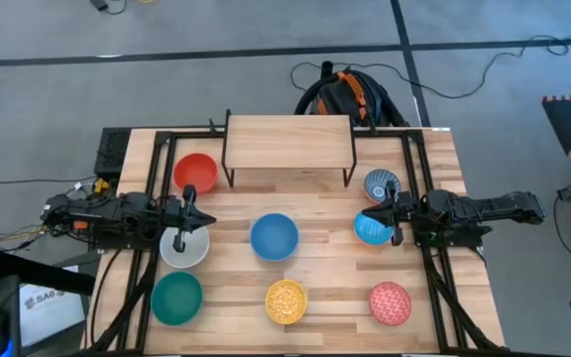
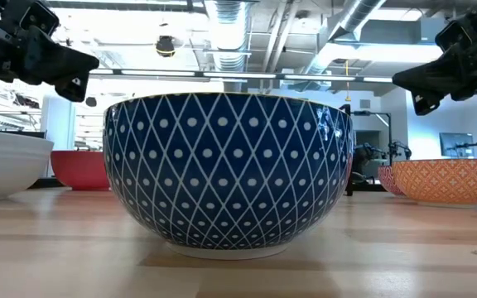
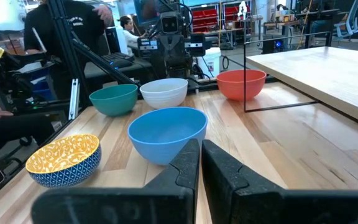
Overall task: Place and stack bowls onto a shelf
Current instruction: Put the orange bowl on the shelf
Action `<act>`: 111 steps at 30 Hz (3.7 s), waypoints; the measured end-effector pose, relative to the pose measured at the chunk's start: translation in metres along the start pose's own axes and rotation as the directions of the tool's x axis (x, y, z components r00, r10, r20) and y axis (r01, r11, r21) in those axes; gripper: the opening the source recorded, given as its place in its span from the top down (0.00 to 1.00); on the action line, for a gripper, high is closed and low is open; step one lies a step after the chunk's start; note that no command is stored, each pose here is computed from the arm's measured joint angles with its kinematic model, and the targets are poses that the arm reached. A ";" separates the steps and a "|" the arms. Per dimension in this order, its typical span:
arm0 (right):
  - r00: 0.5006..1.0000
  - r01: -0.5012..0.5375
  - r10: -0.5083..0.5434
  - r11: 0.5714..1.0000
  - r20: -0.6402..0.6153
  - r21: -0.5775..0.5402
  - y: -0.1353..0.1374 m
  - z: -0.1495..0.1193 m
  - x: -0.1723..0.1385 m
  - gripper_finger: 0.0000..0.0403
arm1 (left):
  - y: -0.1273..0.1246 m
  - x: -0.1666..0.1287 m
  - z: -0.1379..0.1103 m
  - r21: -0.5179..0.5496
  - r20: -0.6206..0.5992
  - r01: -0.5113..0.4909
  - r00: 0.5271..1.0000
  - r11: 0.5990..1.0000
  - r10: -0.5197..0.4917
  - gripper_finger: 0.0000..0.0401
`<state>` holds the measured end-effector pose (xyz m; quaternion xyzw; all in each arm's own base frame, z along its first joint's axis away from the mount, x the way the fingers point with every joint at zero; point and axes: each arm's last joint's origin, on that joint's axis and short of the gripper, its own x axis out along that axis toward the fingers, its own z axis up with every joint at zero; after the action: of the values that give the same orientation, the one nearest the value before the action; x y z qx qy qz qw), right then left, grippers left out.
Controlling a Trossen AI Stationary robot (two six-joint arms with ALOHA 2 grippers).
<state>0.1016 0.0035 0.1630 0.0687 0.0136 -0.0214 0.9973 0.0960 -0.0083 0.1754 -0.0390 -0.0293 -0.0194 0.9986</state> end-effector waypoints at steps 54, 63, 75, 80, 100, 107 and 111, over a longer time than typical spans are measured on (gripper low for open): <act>0.519 0.849 -0.595 0.277 -0.614 0.449 -0.024 0.146 0.008 0.55 | 0.011 0.035 0.151 -0.256 -0.066 -0.603 0.791 0.755 0.609 0.57; 0.081 0.997 -0.455 0.047 -0.887 0.067 -0.068 0.116 0.013 0.51 | 0.020 0.068 0.147 -0.233 -0.236 -0.634 0.772 0.737 0.590 0.57; 0.233 0.966 -0.328 0.184 -0.915 0.180 -0.068 0.104 0.029 0.51 | 0.023 0.061 0.117 -0.273 -0.496 -0.763 0.634 0.586 0.594 0.57; 0.324 0.940 -0.320 0.215 -0.890 0.265 -0.049 0.106 0.038 0.51 | 0.044 0.045 0.105 -0.224 -0.623 -0.886 0.451 0.406 0.639 0.57; 0.354 0.920 -0.316 0.286 -0.880 0.267 -0.014 0.102 0.047 0.51 | 0.106 0.072 0.031 0.229 -0.948 -0.689 0.004 0.688 0.319 0.57; 0.355 0.920 -0.317 0.289 -0.880 0.267 -0.013 0.102 0.047 0.51 | 0.115 0.079 0.011 0.266 -0.957 -0.643 -0.086 0.719 0.277 0.67; 0.354 0.920 -0.322 0.289 -0.878 0.265 -0.013 0.102 0.047 0.51 | 0.116 0.080 0.007 0.268 -0.958 -0.638 -0.099 0.722 0.267 0.84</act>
<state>0.1508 -0.0255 0.2609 0.4582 0.3959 -0.4292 0.6701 0.1806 0.1051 0.1784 -0.1640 0.6522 0.3021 0.6756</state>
